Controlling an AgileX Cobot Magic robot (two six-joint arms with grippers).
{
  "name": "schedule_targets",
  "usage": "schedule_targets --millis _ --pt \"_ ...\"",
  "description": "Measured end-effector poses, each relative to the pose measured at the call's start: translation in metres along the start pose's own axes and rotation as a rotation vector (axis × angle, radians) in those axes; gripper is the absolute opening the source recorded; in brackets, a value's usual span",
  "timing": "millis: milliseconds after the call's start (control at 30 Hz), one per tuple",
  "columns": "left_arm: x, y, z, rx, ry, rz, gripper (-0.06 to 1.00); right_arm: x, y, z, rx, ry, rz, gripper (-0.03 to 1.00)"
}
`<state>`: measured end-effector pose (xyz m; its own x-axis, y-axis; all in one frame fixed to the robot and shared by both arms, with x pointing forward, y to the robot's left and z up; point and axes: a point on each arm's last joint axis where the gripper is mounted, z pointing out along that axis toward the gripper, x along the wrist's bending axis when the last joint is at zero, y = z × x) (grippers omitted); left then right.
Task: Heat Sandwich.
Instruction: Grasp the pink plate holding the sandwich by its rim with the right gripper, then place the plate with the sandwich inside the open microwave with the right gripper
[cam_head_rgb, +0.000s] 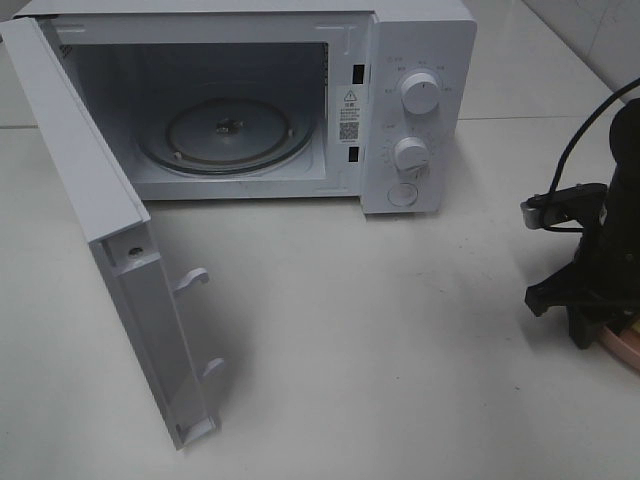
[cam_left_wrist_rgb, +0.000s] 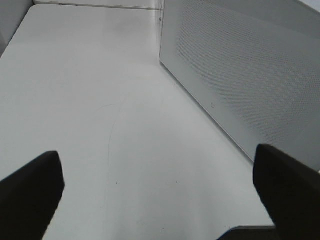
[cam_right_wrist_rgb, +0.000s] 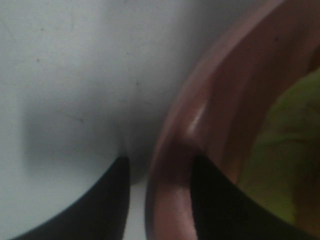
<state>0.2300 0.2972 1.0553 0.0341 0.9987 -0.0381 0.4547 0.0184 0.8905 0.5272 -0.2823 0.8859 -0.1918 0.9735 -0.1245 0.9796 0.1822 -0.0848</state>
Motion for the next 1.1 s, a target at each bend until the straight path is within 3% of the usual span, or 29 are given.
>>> schedule_targets --millis 100,467,733,1100 --pt "0.0 0.0 0.0 0.0 0.0 0.0 0.96 -0.003 0.001 -0.002 -0.006 -0.031 0.027 0.15" --pt "0.0 0.0 0.0 0.0 0.001 0.0 0.96 0.005 0.0 -0.005 0.021 -0.098 0.002 0.09" --pt "0.0 0.0 0.0 0.0 0.001 0.0 0.96 0.024 -0.003 -0.01 0.046 -0.226 -0.039 0.06" --pt "0.0 0.0 0.0 0.0 0.001 0.0 0.96 0.037 -0.01 -0.036 0.004 -0.269 -0.064 0.06"
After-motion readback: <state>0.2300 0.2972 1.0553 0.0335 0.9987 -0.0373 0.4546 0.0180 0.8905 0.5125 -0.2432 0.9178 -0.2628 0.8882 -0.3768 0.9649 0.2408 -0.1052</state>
